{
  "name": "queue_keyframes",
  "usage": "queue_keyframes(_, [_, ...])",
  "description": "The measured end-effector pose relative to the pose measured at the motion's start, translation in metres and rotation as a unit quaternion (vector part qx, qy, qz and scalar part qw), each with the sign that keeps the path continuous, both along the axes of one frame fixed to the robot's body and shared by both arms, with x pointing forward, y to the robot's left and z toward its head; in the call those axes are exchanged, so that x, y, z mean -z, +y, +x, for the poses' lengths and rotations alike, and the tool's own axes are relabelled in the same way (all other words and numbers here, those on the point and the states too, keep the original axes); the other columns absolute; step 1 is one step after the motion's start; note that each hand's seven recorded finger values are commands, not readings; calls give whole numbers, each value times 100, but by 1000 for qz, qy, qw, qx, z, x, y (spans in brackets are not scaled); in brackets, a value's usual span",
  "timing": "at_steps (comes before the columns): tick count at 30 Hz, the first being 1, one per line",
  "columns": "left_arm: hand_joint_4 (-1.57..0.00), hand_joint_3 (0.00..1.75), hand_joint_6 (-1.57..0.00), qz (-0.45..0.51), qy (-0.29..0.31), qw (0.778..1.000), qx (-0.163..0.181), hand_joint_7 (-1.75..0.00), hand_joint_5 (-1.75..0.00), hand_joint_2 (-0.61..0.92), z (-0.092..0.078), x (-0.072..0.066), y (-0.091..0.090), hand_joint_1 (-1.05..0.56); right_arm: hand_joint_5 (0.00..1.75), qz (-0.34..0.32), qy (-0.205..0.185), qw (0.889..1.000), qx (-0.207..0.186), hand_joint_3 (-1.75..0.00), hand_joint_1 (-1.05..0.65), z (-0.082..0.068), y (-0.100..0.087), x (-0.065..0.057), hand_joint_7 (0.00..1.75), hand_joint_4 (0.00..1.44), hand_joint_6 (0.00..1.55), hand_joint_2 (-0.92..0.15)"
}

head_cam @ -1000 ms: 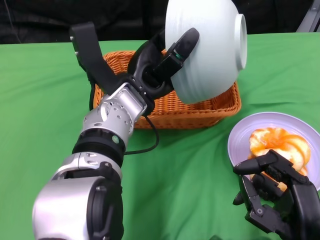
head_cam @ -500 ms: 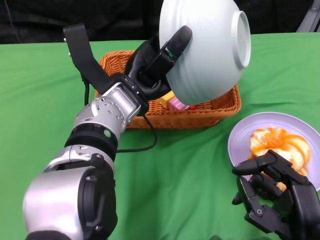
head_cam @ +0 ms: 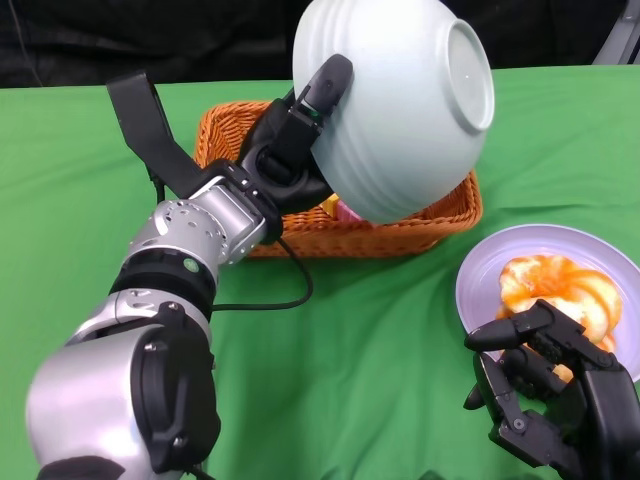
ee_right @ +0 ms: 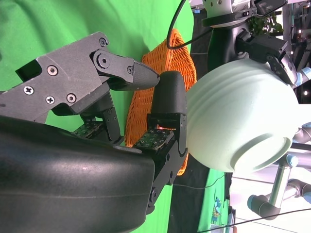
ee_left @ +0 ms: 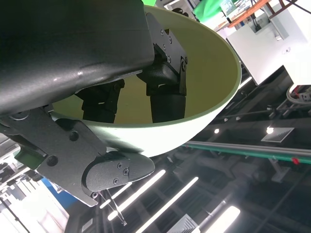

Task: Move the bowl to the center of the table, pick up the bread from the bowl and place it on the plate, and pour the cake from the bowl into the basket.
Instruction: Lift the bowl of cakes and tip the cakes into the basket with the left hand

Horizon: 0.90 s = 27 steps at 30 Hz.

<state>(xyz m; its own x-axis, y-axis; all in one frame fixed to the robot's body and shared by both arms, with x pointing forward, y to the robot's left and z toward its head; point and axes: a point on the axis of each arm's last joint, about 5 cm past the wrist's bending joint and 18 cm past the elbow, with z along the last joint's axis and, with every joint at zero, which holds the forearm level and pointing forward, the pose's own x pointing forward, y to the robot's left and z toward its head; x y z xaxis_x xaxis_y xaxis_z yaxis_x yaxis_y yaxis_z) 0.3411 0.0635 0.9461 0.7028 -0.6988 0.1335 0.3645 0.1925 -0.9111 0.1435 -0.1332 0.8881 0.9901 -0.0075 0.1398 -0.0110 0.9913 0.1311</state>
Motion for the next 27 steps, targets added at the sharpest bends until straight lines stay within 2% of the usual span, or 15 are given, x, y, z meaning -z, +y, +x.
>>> queue_keyframes(7, [-81, 98, -71, -8, -11, 1000, 8, -169, -175, 63, 1, -2, 0, -20, 161, 0, 0, 1000, 0, -76, -20, 0, 0, 0, 131, 71, 67, -67])
queue_keyframes(20, [-80, 104, -72, 10, -37, 999, -1, -168, -175, 66, 4, -6, 4, -20, 161, -1, 0, 1000, 1, -79, -19, 0, 0, 0, 133, 71, 66, -66])
queue_keyframes(27, [-82, 104, -77, 63, -110, 992, -3, -159, -175, 64, 8, -13, 7, -18, 161, 0, 0, 1000, 0, -80, -18, 0, 0, 0, 132, 70, 67, -65])
